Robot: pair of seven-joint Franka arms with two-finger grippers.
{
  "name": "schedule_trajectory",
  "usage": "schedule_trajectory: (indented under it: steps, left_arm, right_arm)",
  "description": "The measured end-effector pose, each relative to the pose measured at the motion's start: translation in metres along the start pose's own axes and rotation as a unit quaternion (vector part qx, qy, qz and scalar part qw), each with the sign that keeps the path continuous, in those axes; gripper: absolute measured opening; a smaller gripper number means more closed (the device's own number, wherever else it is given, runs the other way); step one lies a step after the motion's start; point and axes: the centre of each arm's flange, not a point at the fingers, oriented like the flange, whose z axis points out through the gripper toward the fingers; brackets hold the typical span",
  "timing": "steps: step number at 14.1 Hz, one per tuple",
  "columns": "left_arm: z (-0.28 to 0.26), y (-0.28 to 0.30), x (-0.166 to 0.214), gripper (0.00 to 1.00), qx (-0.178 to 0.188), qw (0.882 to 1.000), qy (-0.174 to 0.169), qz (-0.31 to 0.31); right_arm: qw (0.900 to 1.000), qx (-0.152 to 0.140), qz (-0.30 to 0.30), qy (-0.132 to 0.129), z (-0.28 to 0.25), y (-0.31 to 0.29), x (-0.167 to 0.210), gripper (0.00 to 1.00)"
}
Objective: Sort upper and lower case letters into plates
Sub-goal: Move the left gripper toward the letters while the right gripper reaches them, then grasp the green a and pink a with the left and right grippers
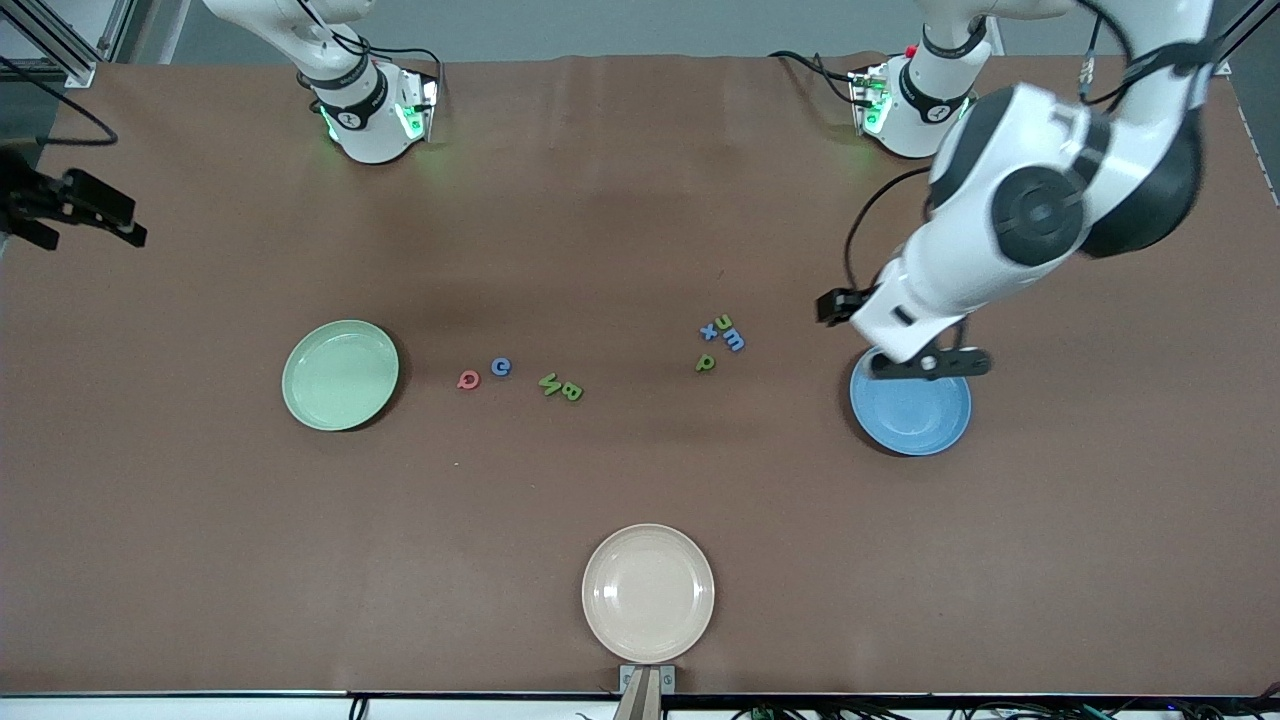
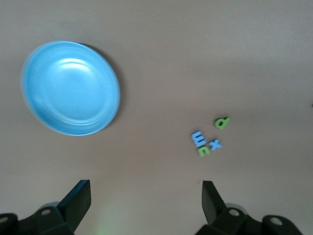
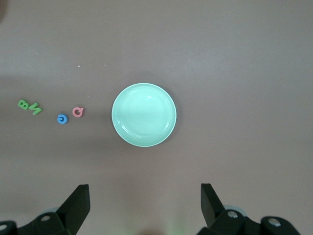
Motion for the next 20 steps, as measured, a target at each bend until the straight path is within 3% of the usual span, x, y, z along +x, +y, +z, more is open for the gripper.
schedule_trajectory:
  steps: [4, 6, 11, 14, 18, 20]
  left_arm:
    - [0.078, 0.071, -0.006, 1.00, 0.005, 0.999, -0.021, 0.029]
    - [0.114, 0.100, -0.014, 1.00, 0.008, 0.999, -0.013, 0.044]
    - [0.190, 0.138, -0.024, 1.00, -0.008, 0.997, 0.037, 0.063]
    - [0.229, 0.137, -0.032, 1.00, -0.014, 0.997, 0.059, 0.054]
    - [0.269, 0.132, -0.033, 1.00, -0.012, 0.993, 0.088, 0.072]
    - [0.280, 0.132, -0.031, 1.00, -0.011, 0.992, 0.094, 0.081]
  right_arm:
    - [0.999, -0.023, 0.002, -0.042, 0.074, 0.009, 0.058, 1.00]
    - [0.998, -0.026, 0.015, -0.051, 0.103, 0.010, 0.078, 1.00]
    - [0.987, 0.010, 0.158, -0.024, 0.126, -0.042, 0.095, 1.00]
    - [0.968, 0.019, 0.252, -0.010, 0.166, -0.098, 0.097, 1.00]
    - [0.923, 0.007, 0.385, -0.017, 0.244, -0.152, 0.098, 1.00]
    - [0.908, 0.001, 0.419, -0.016, 0.277, -0.171, 0.101, 1.00]
